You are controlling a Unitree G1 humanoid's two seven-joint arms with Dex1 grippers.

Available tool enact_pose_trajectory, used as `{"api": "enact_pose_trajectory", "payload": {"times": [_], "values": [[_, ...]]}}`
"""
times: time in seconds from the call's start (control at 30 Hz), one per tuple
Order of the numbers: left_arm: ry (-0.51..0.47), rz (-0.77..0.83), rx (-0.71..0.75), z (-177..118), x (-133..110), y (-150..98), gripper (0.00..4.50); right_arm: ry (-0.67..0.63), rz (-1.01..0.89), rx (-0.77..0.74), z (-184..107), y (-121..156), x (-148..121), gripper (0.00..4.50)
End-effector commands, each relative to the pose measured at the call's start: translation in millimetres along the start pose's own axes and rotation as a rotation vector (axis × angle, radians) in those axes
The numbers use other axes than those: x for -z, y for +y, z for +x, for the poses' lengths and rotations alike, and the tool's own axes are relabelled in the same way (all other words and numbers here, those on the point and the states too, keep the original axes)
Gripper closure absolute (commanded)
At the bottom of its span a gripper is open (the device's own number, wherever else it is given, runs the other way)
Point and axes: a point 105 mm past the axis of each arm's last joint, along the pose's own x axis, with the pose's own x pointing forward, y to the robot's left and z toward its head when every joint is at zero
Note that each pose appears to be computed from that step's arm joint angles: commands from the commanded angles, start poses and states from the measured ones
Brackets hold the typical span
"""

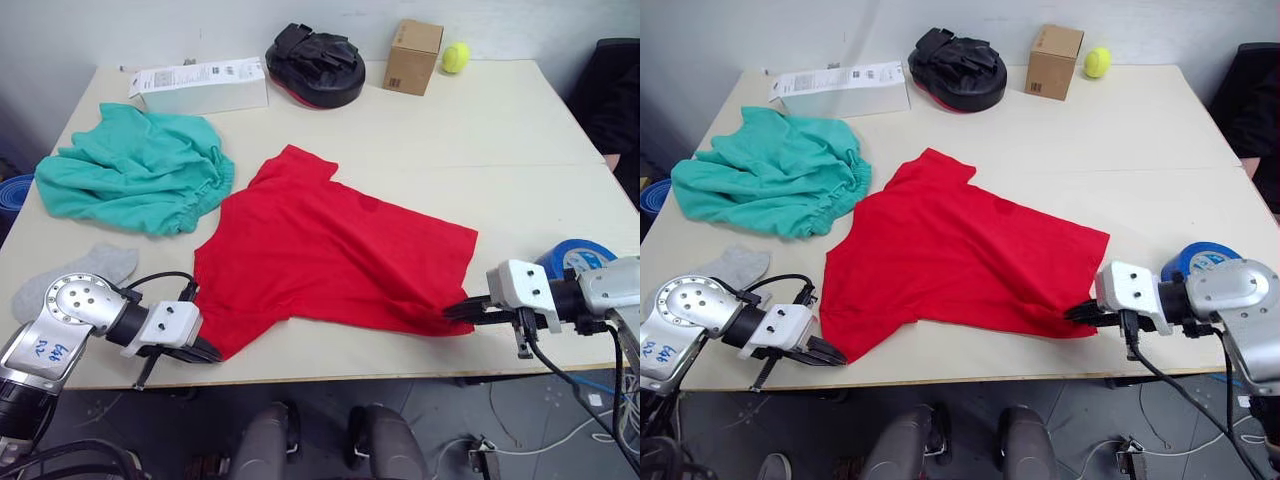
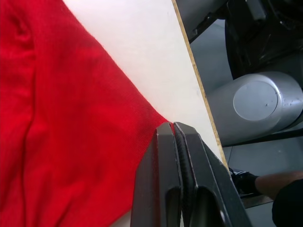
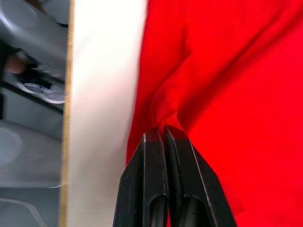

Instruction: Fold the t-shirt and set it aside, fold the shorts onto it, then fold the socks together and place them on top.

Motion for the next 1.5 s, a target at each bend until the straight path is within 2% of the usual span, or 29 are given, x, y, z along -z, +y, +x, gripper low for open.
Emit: {"api": "enact_pose_trajectory", "payload": {"times": [0.03,0.13,0.23,0.4,0.47,0.7,0.87,1.07,1.5], "values": [[-0.006,0.024,-0.005,-5,-7,2,4.50,0.023,-0.028,0.140,-5,-21,2,4.48],[-0.010,0.030,-0.002,-5,-8,2,4.50,0.021,0.030,0.156,-4,-25,7,4.48],[-0.018,0.029,-0.004,-4,-10,3,4.50,0.021,0.027,0.121,-5,-18,7,4.48],[-0.016,0.012,0.010,-3,-9,0,4.50,-0.052,0.014,-0.026,-15,14,-12,4.48],[-0.013,0.000,0.020,-3,-8,-2,4.50,-0.043,0.005,-0.084,-20,30,-13,4.48],[0.019,-0.084,0.126,-3,-2,-23,4.50,0.053,0.001,-0.171,-24,68,5,4.48],[0.026,-0.110,0.140,-3,2,-29,4.50,0.133,-0.047,-0.112,-17,69,27,4.48],[0.016,-0.125,0.134,-3,5,-30,4.50,0.171,-0.041,-0.092,-19,69,44,4.48],[-0.028,-0.146,0.092,-4,7,-27,4.50,0.161,-0.039,-0.052,-20,51,47,4.48]]}}
